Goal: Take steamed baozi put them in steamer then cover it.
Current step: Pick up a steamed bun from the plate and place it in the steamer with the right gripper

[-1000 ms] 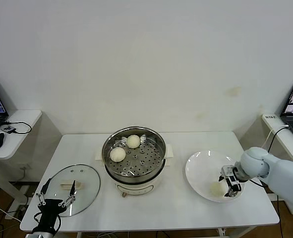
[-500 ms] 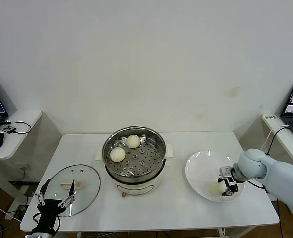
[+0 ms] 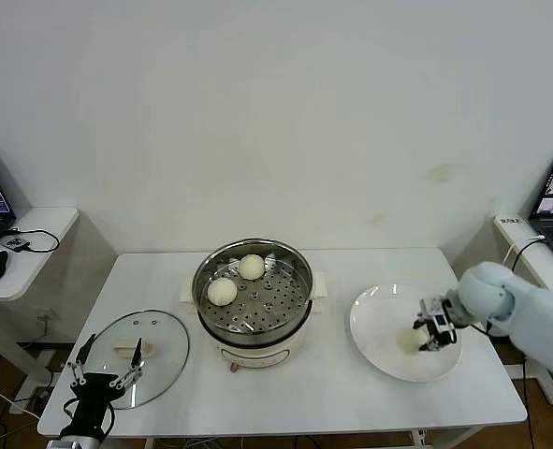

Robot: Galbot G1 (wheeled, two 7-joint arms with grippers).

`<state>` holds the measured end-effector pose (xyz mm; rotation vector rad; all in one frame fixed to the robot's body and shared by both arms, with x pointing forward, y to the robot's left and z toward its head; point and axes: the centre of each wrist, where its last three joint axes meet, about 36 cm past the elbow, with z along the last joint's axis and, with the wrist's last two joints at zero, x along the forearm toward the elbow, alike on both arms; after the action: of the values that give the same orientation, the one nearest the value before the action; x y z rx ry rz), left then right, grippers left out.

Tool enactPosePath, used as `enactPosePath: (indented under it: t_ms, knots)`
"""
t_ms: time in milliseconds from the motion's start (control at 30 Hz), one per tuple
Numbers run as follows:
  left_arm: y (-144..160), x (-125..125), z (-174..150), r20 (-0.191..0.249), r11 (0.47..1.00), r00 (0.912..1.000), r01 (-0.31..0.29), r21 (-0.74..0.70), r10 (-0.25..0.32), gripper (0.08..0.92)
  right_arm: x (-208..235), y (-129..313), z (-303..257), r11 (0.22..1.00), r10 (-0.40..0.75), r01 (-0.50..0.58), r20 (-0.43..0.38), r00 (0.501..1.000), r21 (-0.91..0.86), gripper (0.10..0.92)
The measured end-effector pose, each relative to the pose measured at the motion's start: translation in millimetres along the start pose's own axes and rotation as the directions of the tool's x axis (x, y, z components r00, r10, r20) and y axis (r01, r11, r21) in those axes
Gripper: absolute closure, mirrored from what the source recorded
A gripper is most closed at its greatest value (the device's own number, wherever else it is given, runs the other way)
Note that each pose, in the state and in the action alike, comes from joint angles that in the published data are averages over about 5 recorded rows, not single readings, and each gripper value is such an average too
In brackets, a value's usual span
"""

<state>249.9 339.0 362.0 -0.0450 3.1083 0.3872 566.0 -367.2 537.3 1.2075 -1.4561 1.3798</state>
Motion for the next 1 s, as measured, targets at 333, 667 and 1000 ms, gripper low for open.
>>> enactPosePath:
  t_ms: [333,667,1000]
  knots:
    - [1.4,-2.0,-2.5,0.014,1.000,0.9999,-0.003,-0.001,0.003,0.177,76.0,-65.7,-52.9,0.990,0.124,-0.129,0.097,0.988,0.051,0.513]
    - [2.6,-0.3,-3.1,0.018,1.000,0.9998,0.011,0.000,-0.011,0.177,105.3,-109.3,-159.5,0.961,0.143,-0.189,0.219,0.965,0.202,0.513]
    - [8.0,2.9,-4.0,0.017,1.000,0.9995,0.027,-0.005,-0.027,0.177,82.1,-120.9,-269.1,0.897,0.037,-0.156,0.280,0.959,0.414,0.513]
